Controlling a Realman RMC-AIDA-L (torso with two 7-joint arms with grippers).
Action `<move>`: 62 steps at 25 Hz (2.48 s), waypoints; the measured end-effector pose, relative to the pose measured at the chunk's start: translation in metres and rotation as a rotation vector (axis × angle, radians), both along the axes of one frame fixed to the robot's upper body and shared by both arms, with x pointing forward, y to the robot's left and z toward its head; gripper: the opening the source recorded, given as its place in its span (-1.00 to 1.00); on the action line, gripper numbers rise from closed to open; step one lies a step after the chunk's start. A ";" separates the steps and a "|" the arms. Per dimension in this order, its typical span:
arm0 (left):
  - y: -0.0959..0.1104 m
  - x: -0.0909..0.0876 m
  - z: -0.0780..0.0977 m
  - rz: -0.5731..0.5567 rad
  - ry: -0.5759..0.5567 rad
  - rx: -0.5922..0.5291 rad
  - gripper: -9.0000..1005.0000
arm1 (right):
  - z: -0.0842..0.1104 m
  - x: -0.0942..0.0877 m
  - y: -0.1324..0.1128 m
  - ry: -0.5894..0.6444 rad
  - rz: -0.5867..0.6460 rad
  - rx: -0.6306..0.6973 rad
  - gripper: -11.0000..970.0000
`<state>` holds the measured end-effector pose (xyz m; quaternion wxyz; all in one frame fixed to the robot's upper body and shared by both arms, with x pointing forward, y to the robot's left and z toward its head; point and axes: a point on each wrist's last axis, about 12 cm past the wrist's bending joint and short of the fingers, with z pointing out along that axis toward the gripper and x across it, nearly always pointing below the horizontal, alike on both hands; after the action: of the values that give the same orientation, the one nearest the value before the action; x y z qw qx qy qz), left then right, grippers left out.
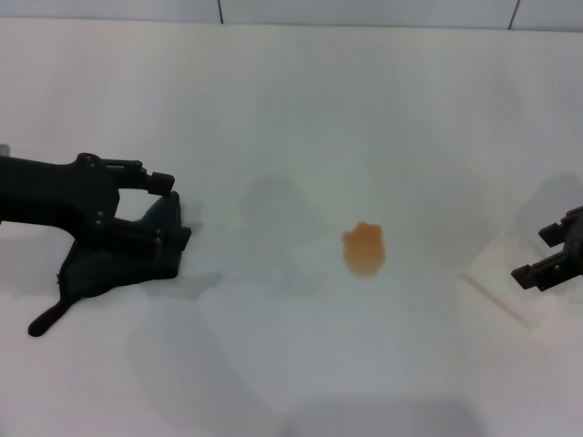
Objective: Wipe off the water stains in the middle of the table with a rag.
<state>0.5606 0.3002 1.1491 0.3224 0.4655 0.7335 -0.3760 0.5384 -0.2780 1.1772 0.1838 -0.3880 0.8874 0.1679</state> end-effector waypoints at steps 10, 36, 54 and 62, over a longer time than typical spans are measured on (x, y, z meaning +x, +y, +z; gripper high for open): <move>0.001 -0.001 0.000 0.002 -0.002 0.002 0.77 | -0.002 -0.002 0.001 0.010 0.003 0.038 0.64; 0.002 0.002 0.002 0.000 -0.017 0.009 0.77 | -0.018 0.004 0.002 -0.003 -0.035 0.026 0.64; 0.002 0.003 0.002 0.002 -0.019 0.011 0.77 | -0.023 0.003 0.002 0.024 -0.047 -0.014 0.63; 0.001 0.003 0.002 0.002 -0.019 0.010 0.77 | -0.023 0.003 0.003 0.025 -0.044 -0.016 0.62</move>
<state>0.5633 0.3015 1.1509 0.3272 0.4700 0.7328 -0.3675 0.5418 -0.2753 1.1540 0.1732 -0.3675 0.8994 0.1614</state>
